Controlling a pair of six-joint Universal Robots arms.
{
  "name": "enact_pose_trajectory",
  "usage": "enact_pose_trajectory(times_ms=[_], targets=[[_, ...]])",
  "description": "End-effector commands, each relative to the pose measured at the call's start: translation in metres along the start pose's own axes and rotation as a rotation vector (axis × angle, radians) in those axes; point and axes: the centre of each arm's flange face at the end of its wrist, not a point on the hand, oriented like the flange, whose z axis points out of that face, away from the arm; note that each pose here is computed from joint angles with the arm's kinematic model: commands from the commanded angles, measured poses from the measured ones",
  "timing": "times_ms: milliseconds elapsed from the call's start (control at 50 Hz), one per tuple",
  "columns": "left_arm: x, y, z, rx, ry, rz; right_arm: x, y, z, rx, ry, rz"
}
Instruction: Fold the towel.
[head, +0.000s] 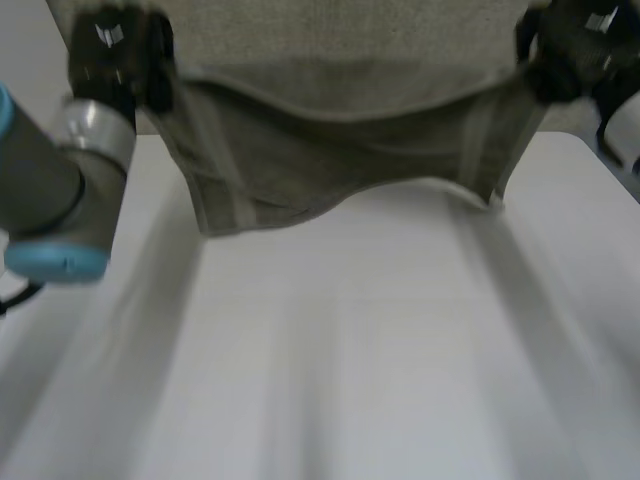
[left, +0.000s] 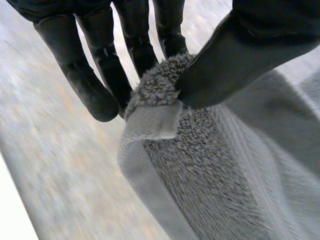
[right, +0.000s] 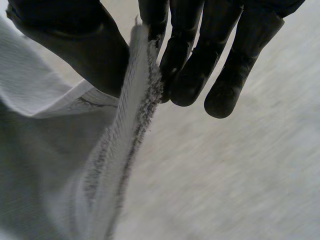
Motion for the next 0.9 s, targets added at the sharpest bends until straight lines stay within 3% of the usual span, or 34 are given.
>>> enact_pose_trajectory(times_ms=[20, 60, 220, 620, 900], targets=[[0.006, 0.067, -0.053, -0.149, 0.093, 0.012, -0.011, 0.074, -0.046, -0.26, -0.144, 0.084], [0.011, 0.089, -0.078, -0.203, 0.122, 0.013, -0.013, 0.087, -0.057, -0.296, -0.166, 0.088], [0.013, 0.106, -0.117, -0.279, 0.168, 0.007, 0.001, 0.127, -0.094, -0.438, -0.135, 0.095], [0.015, 0.122, -0.129, -0.337, 0.172, 0.004, -0.007, 0.159, -0.107, -0.491, -0.071, 0.085], [0.015, 0.121, -0.128, -0.302, 0.167, 0.009, -0.031, 0.158, -0.111, -0.461, -0.118, 0.059]])
